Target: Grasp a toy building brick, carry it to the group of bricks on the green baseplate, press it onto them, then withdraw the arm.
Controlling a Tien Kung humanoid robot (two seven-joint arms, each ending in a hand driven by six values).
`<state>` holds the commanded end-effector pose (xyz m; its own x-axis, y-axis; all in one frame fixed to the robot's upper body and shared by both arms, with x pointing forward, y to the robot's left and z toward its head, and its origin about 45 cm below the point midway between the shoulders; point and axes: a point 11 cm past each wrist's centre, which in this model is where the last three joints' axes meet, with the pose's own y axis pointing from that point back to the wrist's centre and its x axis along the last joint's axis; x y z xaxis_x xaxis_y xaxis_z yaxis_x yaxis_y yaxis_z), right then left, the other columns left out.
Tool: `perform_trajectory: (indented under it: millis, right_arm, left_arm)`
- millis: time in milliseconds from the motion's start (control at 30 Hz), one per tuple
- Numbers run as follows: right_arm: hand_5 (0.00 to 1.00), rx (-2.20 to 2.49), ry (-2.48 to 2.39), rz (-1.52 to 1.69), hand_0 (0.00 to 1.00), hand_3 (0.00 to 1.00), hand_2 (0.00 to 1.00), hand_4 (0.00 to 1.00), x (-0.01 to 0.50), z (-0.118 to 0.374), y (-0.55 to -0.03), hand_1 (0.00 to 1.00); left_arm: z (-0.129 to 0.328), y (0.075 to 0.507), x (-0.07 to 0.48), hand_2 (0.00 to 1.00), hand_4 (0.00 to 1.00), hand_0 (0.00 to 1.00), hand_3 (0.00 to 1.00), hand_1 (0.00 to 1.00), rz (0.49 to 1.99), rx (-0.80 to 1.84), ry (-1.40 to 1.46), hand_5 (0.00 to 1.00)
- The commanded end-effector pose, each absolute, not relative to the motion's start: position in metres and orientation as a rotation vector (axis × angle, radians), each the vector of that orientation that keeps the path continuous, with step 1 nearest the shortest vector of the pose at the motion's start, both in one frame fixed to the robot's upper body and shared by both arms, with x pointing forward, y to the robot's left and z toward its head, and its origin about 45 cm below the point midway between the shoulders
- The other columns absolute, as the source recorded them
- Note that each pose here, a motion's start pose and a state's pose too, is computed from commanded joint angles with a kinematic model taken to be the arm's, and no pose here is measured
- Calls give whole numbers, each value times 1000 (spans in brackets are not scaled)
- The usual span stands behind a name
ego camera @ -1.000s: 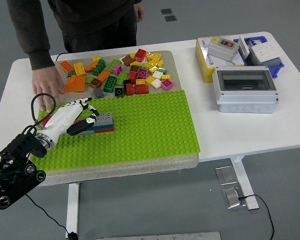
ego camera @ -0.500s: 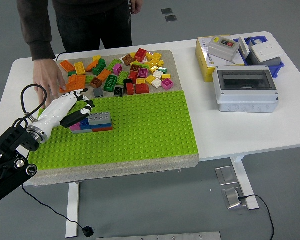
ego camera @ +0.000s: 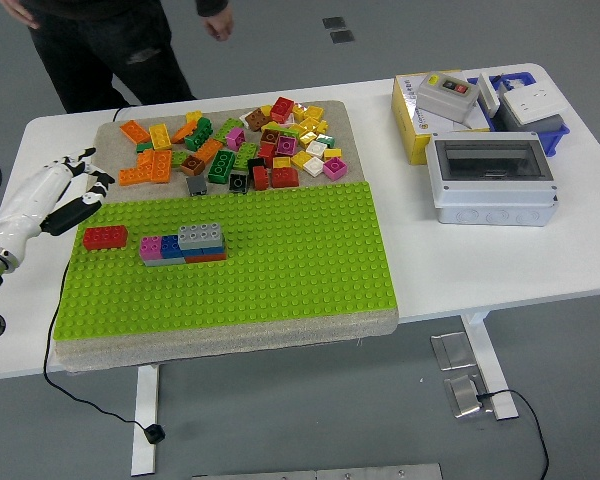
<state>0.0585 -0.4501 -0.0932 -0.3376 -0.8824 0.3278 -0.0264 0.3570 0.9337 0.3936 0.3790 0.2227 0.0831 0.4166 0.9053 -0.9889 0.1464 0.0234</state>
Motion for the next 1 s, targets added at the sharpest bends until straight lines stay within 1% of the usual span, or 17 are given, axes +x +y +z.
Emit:
perform_trajectory:
  millis: [100, 133, 300, 333, 500, 533, 1000]
  right_arm:
    - [998, 822, -1660, -1124, 651, 585, 582, 676, 60, -93, -449, 620]
    - [998, 822, -1659, -1124, 651, 584, 586, 672, 60, -94, -449, 620]
    - [998, 823, -1650, -1126, 651, 584, 586, 672, 62, -94, -446, 620]
    - [998, 822, -1650, -1127, 651, 585, 586, 671, 62, -94, -446, 621]
    - [998, 818, -1647, -1135, 651, 585, 586, 671, 65, -95, -443, 621]
    - [998, 818, -1645, -1137, 653, 585, 586, 673, 65, -95, -442, 621]
    - [998, 817, -1620, -1145, 658, 584, 591, 675, 72, -96, -438, 621]
  left_arm:
    - [226, 395, 396, 998, 628, 998, 881, 995, 1241, 848, -975, 688]
    - [225, 398, 397, 998, 673, 998, 948, 998, 1234, 856, -996, 462]
    - [212, 416, 398, 998, 673, 998, 948, 998, 1219, 918, -1027, 462]
    - [209, 420, 397, 998, 661, 998, 945, 998, 1220, 934, -1024, 375]
    - [194, 437, 391, 998, 661, 998, 945, 998, 1218, 1006, -1002, 375]
    - [192, 438, 391, 998, 661, 998, 939, 998, 1216, 1014, -999, 354]
    - [172, 435, 385, 998, 659, 998, 919, 998, 1159, 1064, -969, 350]
